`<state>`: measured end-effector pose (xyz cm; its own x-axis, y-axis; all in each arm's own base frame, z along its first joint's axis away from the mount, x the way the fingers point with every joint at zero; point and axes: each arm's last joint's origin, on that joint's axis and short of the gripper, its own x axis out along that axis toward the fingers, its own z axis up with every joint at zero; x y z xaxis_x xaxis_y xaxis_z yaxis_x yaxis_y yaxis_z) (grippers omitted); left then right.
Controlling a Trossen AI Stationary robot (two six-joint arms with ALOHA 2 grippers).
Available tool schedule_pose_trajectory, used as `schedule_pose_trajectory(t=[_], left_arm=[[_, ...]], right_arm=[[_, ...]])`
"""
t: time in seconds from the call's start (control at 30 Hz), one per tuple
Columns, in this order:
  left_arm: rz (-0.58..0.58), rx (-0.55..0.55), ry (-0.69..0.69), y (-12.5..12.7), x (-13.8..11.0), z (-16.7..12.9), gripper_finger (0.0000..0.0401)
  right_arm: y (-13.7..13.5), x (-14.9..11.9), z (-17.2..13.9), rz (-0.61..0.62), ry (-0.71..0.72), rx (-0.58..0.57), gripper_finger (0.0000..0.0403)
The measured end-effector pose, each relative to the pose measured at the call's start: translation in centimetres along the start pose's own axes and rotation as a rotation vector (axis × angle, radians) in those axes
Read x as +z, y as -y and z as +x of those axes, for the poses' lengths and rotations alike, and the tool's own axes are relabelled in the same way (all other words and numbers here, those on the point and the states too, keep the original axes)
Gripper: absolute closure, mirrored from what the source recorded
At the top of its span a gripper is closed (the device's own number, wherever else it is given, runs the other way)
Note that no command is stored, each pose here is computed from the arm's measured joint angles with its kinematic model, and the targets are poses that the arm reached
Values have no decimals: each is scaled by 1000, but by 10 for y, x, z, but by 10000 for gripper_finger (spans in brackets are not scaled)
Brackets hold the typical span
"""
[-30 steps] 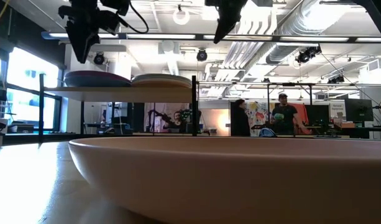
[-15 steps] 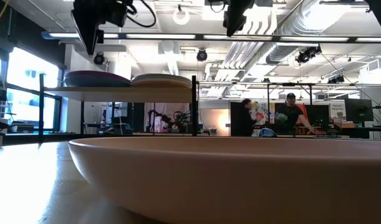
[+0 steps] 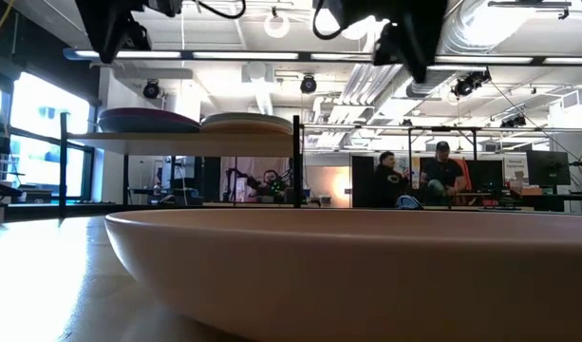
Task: Place and stack plates onto a shelf
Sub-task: Stack the dark green plate on top of the violet plate on the shelf
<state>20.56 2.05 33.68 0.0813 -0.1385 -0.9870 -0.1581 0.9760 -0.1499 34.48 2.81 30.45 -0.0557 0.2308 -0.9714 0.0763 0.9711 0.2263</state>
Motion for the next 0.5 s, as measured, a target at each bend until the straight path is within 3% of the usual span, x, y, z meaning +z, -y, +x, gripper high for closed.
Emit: schedule_pose_trajectory(t=[0.27,0.5], left_arm=[[32,-4,-14,18,-2,3,314],[36,-6,-26,35,-6,5,314]], right_arm=[[-45,-17,50,-29,-144,-44,295],[-78,-33,85,-101,-184,-72,295]])
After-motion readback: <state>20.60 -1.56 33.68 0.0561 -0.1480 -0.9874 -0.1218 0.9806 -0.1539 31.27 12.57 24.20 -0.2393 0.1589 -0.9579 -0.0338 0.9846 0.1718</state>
